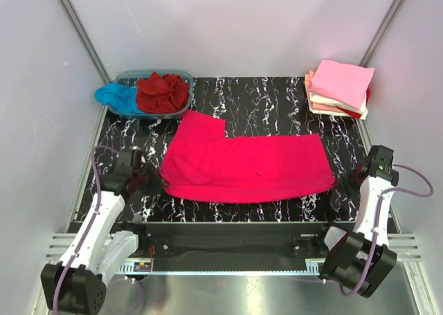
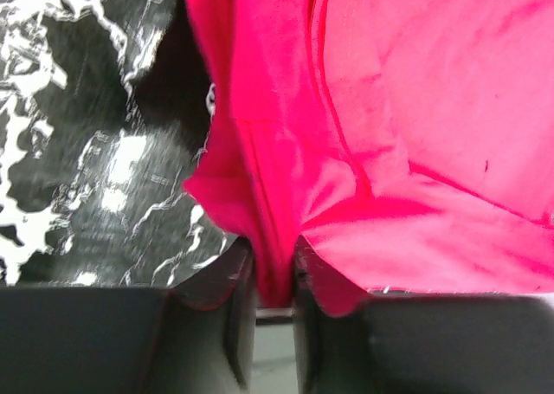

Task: Fold and stack the t-shirts
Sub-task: Fold the tshirt

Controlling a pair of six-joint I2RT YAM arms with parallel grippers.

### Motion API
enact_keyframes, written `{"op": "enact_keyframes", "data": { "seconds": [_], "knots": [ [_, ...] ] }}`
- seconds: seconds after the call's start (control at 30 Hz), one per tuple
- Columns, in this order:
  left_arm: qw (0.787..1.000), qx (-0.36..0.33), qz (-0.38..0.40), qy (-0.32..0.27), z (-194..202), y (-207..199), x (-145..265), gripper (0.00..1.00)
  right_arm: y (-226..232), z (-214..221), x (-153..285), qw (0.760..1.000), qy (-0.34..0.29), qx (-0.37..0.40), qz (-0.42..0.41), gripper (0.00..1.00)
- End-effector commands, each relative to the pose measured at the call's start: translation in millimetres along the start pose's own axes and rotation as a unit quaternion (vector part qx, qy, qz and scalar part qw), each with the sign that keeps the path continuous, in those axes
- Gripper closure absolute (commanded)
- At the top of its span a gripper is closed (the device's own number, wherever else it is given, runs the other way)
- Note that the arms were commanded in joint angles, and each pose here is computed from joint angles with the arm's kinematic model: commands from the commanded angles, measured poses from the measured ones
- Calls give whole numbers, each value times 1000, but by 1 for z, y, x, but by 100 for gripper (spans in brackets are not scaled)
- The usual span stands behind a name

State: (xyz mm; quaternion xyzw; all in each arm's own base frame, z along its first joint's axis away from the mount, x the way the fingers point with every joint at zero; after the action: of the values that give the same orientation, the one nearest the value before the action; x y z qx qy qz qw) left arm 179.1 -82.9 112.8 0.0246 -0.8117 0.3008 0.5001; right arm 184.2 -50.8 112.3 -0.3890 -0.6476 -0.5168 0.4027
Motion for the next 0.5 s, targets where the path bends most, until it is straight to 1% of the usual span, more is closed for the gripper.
{"op": "enact_keyframes", "data": {
  "seconds": [0.0, 0.03, 0.07, 0.1, 0.13, 0.17, 0.2, 0.23, 0.3, 0.33, 0.4, 0.43, 0.47],
  "knots": [
    [1000, -11, 13, -2, 2, -6, 20, 70, -2, -11, 25, 999, -43, -26, 6, 93],
    [1000, -18, 21, 1, 4, -9, 27, 49, -5, -9, 28, 999, -40, -29, 9, 54],
    [999, -26, 23, -1, 3, -10, 31, 39, -3, -8, 30, 999, -40, -30, 3, 31],
    [999, -46, 23, -5, 1, -11, 36, 35, -3, -8, 33, 999, -42, -32, -4, 9],
    [998, -63, 19, -25, -11, -16, 46, 29, -2, -9, 34, 999, -45, -30, -8, 1],
    [997, -76, 10, -31, -17, -17, 51, 26, -2, -10, 34, 998, -48, -30, -9, 0],
    [994, -104, 4, -44, -28, -20, 55, 25, -2, -12, 34, 998, -53, -28, -9, 0],
    [992, -117, -4, -51, -46, -29, 58, 24, -1, -16, 33, 998, -63, -27, -13, 0],
    [989, -134, -15, -53, -67, -40, 55, 24, 6, -16, 31, 998, -60, -15, -32, 0],
    [989, -137, -18, -56, -90, -54, 47, 24, 20, -15, 32, 996, -49, -5, -69, 0],
    [989, -137, -11, -60, -113, -71, 34, 27, 38, -7, 31, 992, -15, 20, -124, 0],
    [988, -141, -2, -69, -137, -89, 20, 28, 62, 2, 35, 980, 14, 46, -193, 0],
    [987, -143, 0, -73, -149, -97, 11, 29, 69, 8, 35, 975, 26, 58, -211, 0]
  ]
}}
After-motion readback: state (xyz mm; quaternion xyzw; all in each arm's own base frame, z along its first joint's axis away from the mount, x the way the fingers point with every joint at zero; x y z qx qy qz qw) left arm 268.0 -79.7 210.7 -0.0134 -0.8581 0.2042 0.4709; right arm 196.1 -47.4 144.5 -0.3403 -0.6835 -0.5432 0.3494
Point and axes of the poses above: each gripper's point midway between its finger pads, its own x axis back along the fingers, its own y axis along the line the jaws close on, z = x × y, the point moved 2 cm from there along x, back along the fingers, and after that the axes turned 6 degrees about -x, right-handed, at the moved point
